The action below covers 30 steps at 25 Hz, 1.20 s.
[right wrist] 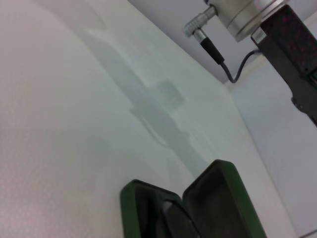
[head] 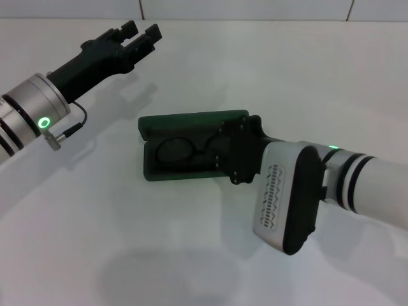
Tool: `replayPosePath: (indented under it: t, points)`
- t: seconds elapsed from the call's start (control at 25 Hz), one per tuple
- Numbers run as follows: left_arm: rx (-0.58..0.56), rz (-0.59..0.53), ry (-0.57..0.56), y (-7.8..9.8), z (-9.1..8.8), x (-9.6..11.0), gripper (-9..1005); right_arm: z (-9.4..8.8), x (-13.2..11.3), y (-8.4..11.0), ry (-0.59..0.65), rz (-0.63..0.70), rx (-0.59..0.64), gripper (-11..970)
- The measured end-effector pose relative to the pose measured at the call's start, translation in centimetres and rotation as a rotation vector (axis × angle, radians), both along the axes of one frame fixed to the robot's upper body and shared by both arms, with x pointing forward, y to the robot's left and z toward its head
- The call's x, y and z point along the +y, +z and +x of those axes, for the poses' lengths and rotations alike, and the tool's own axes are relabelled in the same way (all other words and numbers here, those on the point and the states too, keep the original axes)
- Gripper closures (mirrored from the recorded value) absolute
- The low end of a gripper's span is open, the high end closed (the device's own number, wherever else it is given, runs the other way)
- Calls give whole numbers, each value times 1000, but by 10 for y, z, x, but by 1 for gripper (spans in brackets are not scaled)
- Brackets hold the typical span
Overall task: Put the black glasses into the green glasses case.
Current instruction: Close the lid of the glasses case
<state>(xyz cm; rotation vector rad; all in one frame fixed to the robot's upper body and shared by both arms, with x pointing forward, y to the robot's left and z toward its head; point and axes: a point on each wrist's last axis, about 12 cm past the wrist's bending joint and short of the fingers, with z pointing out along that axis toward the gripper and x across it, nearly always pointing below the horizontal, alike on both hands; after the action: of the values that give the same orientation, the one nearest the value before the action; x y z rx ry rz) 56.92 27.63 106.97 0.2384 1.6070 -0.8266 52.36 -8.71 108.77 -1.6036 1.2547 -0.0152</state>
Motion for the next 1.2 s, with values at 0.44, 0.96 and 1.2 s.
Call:
replayPosePath:
  t: [0.44, 0.96, 1.2]
  points:
    - [6, 7, -4, -2, -3, 0, 346, 11, -15, 18, -40, 108, 129, 673]
    - [16, 39, -16, -1, 5, -4, 345, 26, -106, 60, 34, 449, 512, 679]
    - [69, 105, -72, -5, 9, -11, 345, 34, -156, 49, -20, 680, 633, 680]
